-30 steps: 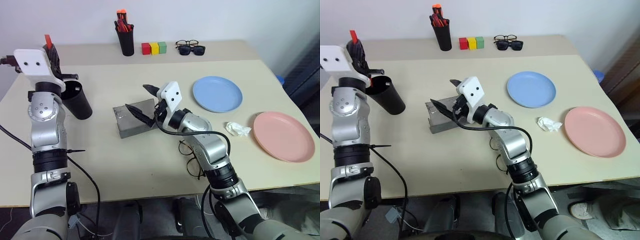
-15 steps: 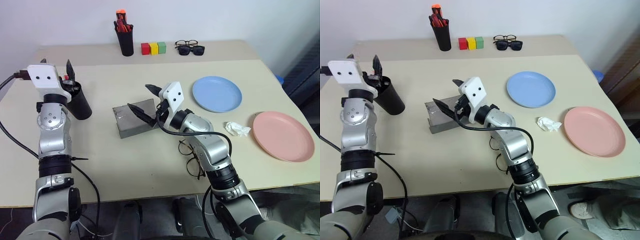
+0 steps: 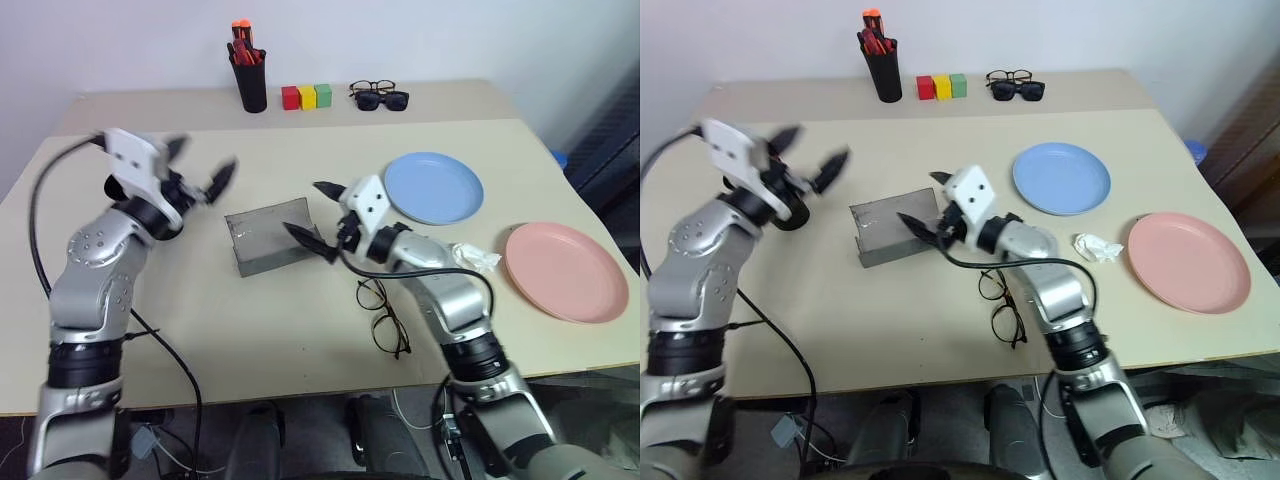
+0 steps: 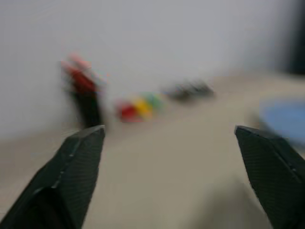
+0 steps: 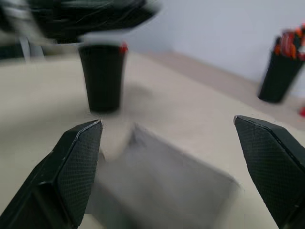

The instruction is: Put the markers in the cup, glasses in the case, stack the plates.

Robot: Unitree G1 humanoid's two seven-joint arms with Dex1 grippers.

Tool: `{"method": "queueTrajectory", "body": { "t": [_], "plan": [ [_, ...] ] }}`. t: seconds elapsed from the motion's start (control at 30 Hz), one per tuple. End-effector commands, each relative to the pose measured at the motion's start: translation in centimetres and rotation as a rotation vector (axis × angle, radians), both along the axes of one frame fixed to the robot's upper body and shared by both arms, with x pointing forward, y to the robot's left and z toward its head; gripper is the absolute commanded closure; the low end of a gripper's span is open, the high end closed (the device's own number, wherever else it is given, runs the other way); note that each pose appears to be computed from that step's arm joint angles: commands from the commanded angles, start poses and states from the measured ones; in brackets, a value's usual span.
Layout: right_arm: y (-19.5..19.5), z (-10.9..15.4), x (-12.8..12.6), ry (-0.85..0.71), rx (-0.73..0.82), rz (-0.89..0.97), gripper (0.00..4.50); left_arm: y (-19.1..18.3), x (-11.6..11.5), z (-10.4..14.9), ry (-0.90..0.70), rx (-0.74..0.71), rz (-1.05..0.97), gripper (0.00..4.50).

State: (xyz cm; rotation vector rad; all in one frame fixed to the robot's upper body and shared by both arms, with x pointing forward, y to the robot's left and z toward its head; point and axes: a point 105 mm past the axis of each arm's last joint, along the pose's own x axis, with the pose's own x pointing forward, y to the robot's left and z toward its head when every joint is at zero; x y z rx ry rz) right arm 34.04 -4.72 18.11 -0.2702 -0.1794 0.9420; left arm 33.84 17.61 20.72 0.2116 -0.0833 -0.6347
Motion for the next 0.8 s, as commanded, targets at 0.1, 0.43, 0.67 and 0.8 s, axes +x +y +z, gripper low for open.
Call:
{"method": "queueTrajectory", "body": {
  "t": [0.1, 0.43, 0.67, 0.8],
  "plan": [
    [-2.6, 1.3, -1.3, -0.048, -0.09, 0.06, 0.0, -1.2, -1.0, -3.7, 0.211, 0.191, -0.119, 0.02],
    [-4.3, 1.0, -1.7, -0.044, -0.138, 0.014, 0.0, -2.2, -0.9, -9.3, 0.45, 0.358, -0.263, 0.02],
    [-4.5, 0.5, -2.3, -0.032, -0.141, -0.011, 0.0, -2.8, -1.0, -8.9, 0.397, 0.369, -0.341, 2.78],
    [-5.3, 0.5, -2.2, -0.026, -0.156, -0.043, 0.0, -3.5, -2.2, -8.7, 0.362, 0.416, -0.457, 4.43]
  ]
}}
